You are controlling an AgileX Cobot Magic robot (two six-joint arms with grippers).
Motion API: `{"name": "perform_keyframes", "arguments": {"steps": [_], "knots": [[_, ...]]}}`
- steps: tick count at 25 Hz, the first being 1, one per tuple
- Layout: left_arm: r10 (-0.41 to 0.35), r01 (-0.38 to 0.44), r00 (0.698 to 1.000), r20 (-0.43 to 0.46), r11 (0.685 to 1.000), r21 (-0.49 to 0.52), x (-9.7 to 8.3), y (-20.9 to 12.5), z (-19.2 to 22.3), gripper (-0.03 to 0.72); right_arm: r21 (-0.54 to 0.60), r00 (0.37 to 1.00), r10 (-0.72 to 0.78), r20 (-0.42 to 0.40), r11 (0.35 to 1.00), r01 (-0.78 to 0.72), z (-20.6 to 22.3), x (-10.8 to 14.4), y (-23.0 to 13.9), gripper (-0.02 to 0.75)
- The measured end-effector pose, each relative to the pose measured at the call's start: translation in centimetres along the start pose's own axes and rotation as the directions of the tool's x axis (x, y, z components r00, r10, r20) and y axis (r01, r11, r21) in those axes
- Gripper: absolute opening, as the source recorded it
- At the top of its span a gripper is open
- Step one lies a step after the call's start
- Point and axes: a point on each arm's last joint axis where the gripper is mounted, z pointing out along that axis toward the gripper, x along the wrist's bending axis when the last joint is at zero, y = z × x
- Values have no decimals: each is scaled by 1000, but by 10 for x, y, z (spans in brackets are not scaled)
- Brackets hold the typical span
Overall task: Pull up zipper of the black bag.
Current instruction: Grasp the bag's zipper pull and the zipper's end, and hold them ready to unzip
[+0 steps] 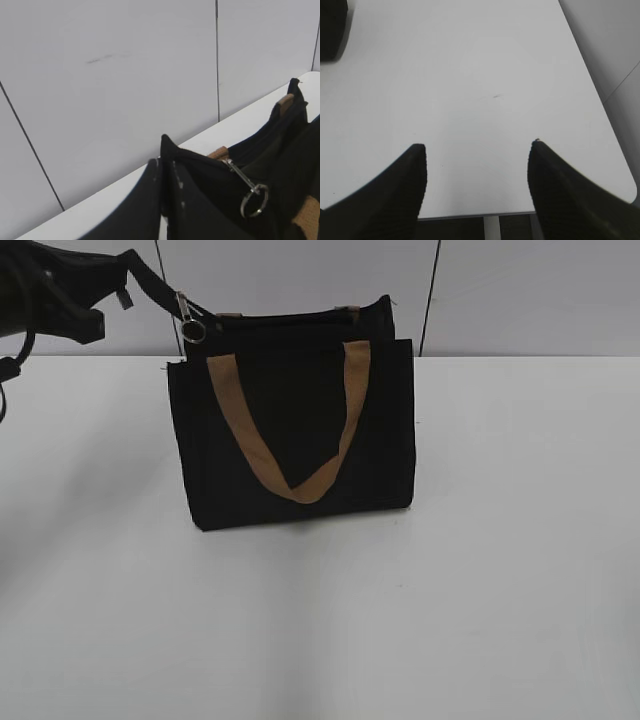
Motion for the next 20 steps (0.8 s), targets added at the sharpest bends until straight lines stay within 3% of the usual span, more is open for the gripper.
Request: {"name": "perform_keyframes", "arguments": {"steps": [9, 12, 15, 20], "knots": [[-3, 3, 1000, -21, 1000, 6, -1, 9, -6, -3, -4, 1000, -1, -18, 1000, 0, 0, 2, 0, 484], [-14, 14, 1000, -9, 1000, 9, -5, 9, -5, -3, -13, 989, 45, -141, 999, -48, 2, 12, 10, 484], [-10, 10, 1000, 7, 1000, 17, -12, 10, -3, -3, -30, 936, 61, -346, 997, -76, 19, 30, 39, 484], [-7, 6, 1000, 11, 1000, 26, -16, 11, -2, -3, -22, 825, -75, -560, 997, 76, 69, 52, 82, 484]]}}
